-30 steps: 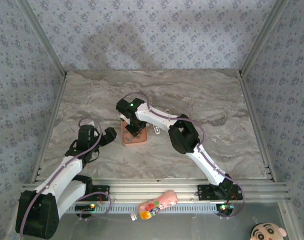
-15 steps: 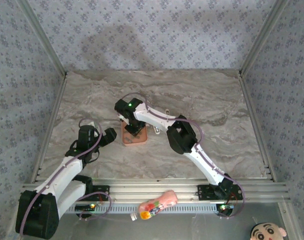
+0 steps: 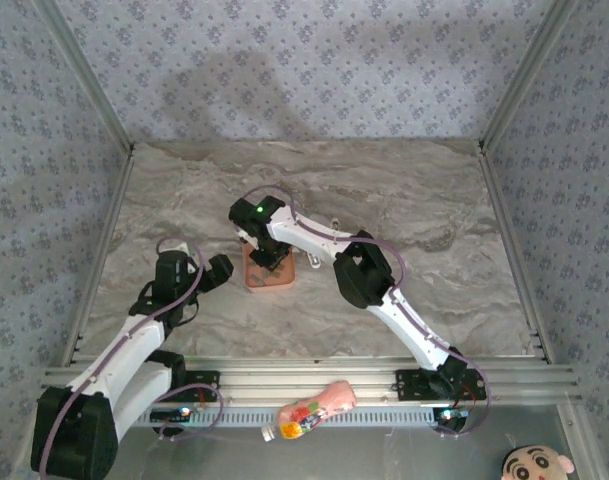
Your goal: Load the staples into the stapler
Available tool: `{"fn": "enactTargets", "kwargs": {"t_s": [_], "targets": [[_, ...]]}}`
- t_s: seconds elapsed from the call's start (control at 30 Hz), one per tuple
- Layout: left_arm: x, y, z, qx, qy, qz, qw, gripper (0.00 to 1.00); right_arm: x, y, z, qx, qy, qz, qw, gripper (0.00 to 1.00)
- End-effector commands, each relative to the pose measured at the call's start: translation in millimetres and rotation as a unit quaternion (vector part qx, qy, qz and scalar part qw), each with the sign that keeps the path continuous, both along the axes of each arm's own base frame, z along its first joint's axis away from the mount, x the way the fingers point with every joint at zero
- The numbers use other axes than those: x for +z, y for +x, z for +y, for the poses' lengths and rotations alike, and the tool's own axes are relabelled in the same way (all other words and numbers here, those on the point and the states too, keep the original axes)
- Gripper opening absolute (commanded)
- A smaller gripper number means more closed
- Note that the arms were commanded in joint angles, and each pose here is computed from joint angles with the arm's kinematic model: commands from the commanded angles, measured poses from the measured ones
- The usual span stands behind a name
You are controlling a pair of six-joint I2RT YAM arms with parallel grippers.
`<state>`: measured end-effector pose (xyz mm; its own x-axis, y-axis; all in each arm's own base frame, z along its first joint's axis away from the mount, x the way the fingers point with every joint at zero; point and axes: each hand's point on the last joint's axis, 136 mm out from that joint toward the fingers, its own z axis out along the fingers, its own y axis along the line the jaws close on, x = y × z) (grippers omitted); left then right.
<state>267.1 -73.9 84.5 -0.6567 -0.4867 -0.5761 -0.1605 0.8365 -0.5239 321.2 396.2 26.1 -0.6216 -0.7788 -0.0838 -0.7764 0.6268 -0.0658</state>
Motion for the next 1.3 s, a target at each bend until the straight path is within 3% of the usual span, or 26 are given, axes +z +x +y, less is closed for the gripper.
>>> {"fn": "enactTargets", "kwargs": {"t_s": [0.0,0.23,0.5,0.7,0.87,1.07,1.27], "targets": [[4.1,-1.5,3.4,-0.002,0.009,-0.013,1.000,0.98,28.3,-0.9,9.0,-0.008,0.036,-0.012,0.999,0.20],[12.5,-2.5,2.3,-0.004,0.001,-0.039,0.999,0.98,68.6,-4.0,12.8,-0.021,0.099,-0.040,0.994,0.20],[16.4,-1.5,-4.7,-0.019,-0.014,-0.051,0.998,0.98,76.2,-7.6,2.8,-0.038,0.106,-0.043,0.993,0.19],[22.3,1.1,-13.5,-0.035,-0.030,-0.070,0.996,0.98,95.4,-5.6,-13.3,-0.081,0.152,-0.062,0.983,0.19],[30.1,3.6,-30.4,-0.069,-0.040,-0.093,0.992,0.97,106.1,-2.2,-42.6,-0.146,0.215,-0.082,0.962,0.19],[39.6,4.9,-62.5,-0.133,-0.023,-0.122,0.983,0.97,105.5,5.4,-93.9,-0.245,0.292,-0.117,0.917,0.19],[48.5,6.3,-96.0,-0.195,0.002,-0.144,0.970,0.97,83.3,0.9,-144.8,-0.323,0.308,-0.145,0.883,0.18]]}}
